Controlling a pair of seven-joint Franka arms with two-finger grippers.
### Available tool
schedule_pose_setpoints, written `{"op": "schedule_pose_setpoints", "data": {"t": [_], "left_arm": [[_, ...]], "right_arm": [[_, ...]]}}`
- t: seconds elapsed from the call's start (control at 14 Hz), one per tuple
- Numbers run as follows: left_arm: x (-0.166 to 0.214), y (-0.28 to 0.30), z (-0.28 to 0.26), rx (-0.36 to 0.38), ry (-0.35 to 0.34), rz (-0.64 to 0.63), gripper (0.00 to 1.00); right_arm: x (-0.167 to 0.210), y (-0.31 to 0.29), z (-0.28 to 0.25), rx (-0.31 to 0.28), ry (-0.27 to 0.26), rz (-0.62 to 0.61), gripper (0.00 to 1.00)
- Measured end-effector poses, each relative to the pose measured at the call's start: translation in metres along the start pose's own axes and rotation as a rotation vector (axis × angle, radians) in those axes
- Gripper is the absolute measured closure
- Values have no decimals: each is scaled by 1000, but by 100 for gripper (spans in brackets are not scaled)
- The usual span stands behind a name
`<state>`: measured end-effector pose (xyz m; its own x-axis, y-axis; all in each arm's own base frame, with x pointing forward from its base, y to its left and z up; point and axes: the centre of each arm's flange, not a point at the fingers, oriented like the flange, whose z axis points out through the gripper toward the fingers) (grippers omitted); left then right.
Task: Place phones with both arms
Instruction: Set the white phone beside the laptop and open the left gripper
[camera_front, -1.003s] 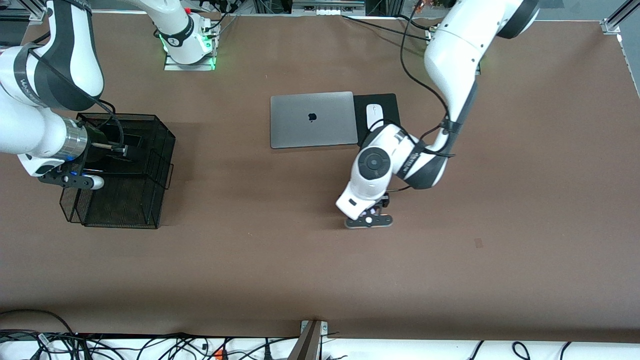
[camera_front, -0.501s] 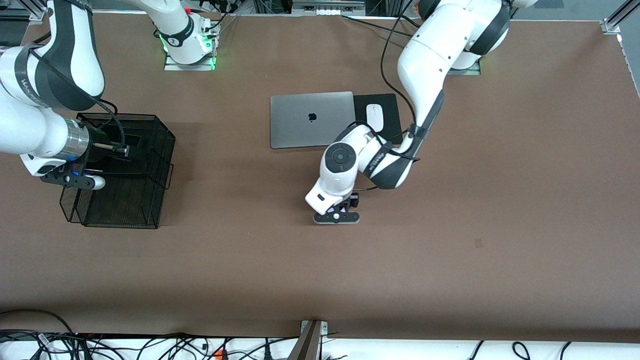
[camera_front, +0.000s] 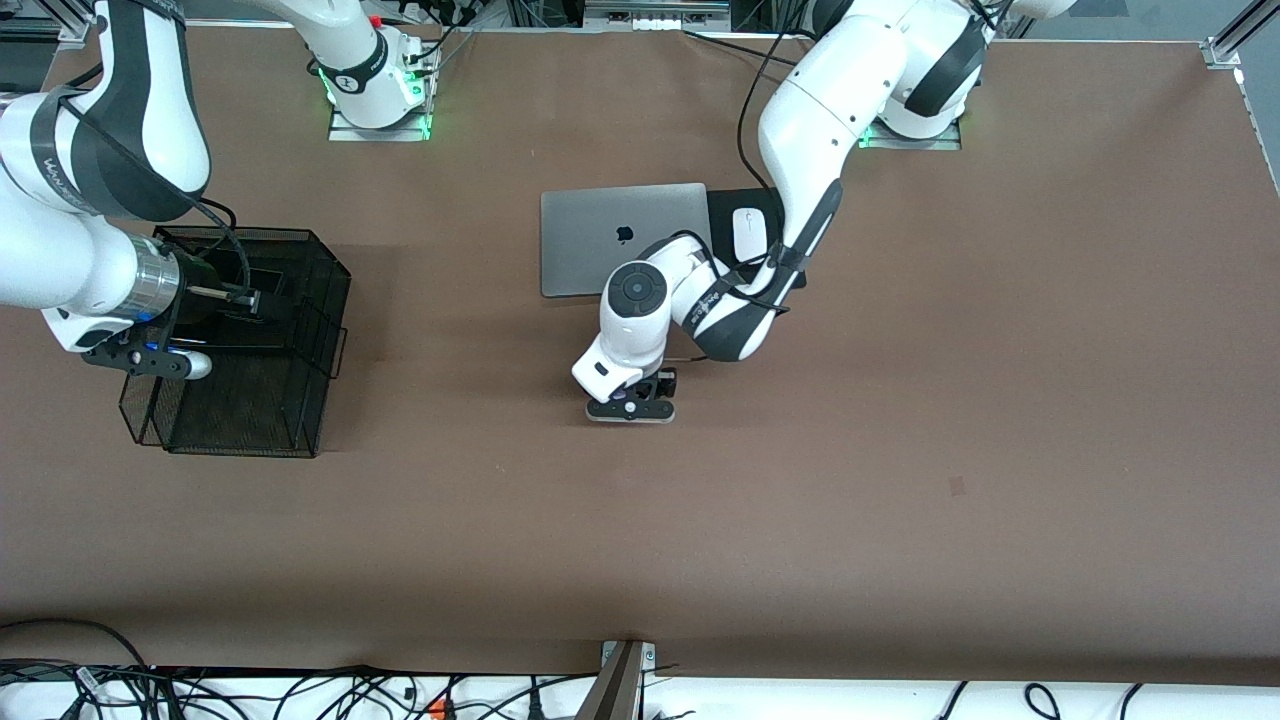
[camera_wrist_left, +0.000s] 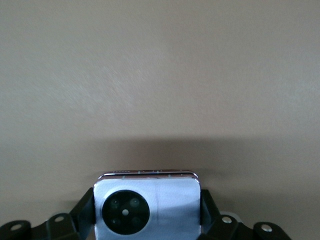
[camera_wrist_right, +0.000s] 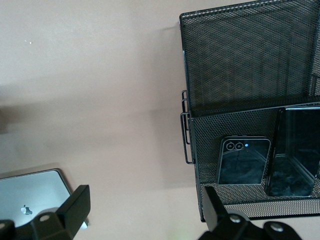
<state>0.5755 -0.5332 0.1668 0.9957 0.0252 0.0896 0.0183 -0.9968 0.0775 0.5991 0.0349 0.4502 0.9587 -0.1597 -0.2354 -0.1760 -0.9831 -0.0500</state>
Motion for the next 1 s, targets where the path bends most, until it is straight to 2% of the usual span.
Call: {"op": "schedule_pose_setpoints", "data": {"t": [0.29, 0.36, 0.5, 0.72, 1.0], "left_arm": [[1, 0, 0, 1, 4, -27, 15], [2, -1, 0, 2, 4, -29, 12], [4, -4, 3, 7, 5, -34, 0], [11, -8, -2, 10, 10, -43, 0], [43, -34, -41, 44, -33, -50, 0]], "right_arm": [[-1, -2, 1, 0, -3, 0, 0], [-1, -3, 1, -1, -9, -1, 0], [-3, -8, 3, -2, -15, -7, 0], [-4, -14, 4, -1, -18, 0, 0], [-8, -33, 5, -2, -19, -9, 0]]}}
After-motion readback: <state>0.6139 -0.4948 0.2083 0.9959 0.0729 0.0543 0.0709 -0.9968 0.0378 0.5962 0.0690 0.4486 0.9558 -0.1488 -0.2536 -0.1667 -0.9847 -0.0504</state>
